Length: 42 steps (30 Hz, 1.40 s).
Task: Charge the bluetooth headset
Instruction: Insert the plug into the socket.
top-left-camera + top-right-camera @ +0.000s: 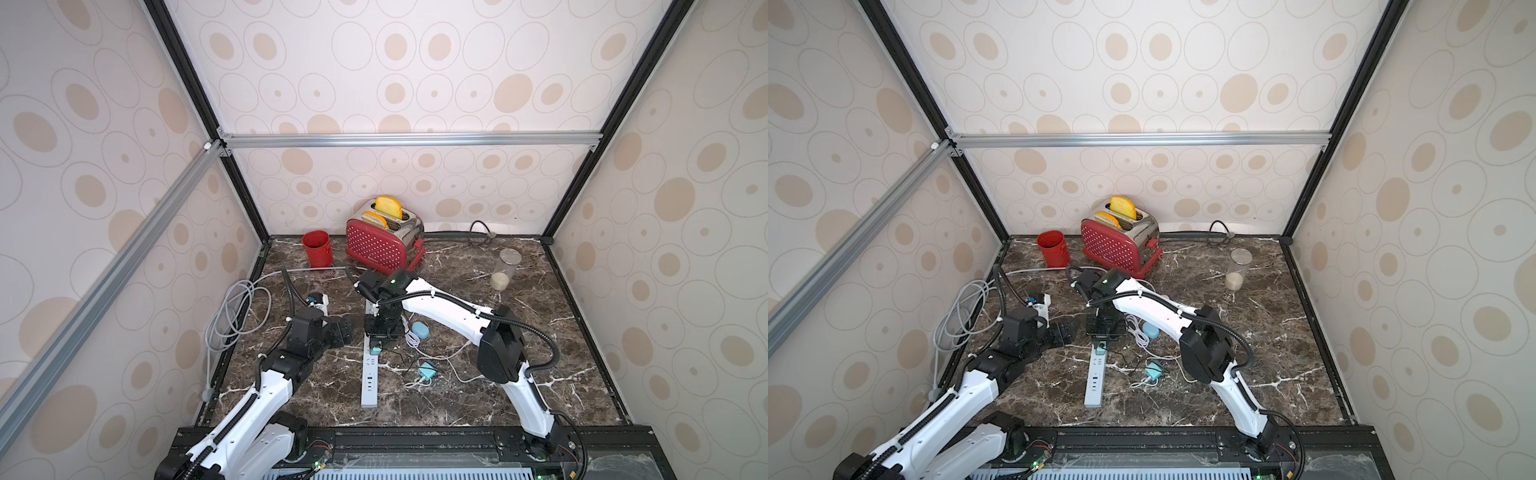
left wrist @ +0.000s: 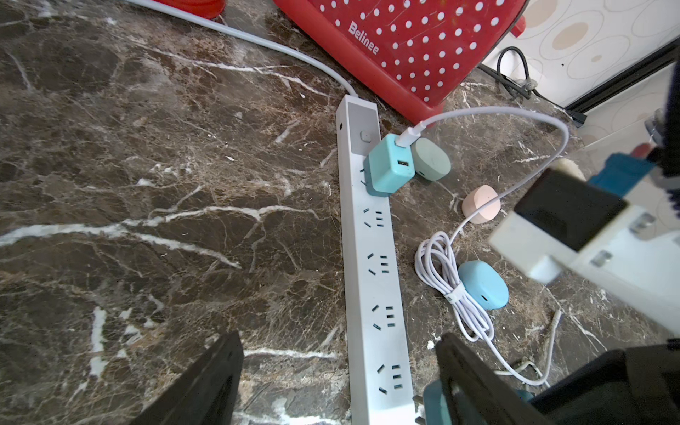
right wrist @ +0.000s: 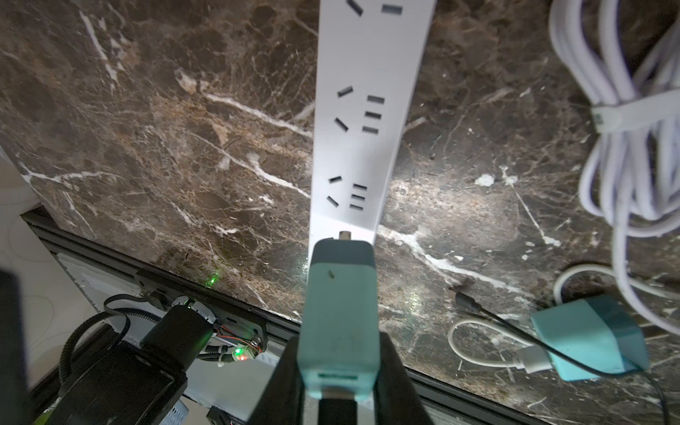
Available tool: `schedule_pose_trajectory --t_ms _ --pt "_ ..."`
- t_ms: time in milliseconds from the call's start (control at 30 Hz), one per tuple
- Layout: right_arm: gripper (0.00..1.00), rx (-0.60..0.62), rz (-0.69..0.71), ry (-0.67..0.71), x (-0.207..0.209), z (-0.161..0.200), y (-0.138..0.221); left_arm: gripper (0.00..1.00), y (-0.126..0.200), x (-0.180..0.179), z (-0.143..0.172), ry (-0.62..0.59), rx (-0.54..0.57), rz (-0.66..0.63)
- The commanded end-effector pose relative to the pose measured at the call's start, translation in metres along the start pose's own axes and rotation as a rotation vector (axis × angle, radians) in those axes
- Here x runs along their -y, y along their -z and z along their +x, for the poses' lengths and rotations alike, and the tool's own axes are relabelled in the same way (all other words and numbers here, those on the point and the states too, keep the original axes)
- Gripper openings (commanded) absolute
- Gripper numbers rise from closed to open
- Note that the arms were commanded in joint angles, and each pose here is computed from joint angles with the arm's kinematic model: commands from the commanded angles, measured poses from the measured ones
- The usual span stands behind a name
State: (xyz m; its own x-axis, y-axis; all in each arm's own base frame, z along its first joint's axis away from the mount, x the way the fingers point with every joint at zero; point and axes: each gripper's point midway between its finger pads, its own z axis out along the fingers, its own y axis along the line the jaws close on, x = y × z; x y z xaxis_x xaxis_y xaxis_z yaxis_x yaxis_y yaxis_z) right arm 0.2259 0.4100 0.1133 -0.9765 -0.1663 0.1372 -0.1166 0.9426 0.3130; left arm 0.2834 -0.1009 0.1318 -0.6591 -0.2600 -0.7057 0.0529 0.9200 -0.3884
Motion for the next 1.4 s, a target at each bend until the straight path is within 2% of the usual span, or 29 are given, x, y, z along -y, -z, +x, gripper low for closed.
schedule_pose_trajectory --t_ms 0,600,1367 --pt "0.03 -0.03 0.034 -0.024 0.007 0.004 -0.005 0.84 0.001 0.003 -0.003 0.0 0.017 0.014" --pt "0.03 -0.046 0.01 -0.031 0.011 -0.012 -0.019 0.85 -0.003 0.003 -0.001 -0.002 -0.001 0.013" --pt "0.02 -0.045 0.053 -0.064 0.023 -0.027 -0.03 0.86 -0.001 0.004 -0.002 0.007 0.008 0.018"
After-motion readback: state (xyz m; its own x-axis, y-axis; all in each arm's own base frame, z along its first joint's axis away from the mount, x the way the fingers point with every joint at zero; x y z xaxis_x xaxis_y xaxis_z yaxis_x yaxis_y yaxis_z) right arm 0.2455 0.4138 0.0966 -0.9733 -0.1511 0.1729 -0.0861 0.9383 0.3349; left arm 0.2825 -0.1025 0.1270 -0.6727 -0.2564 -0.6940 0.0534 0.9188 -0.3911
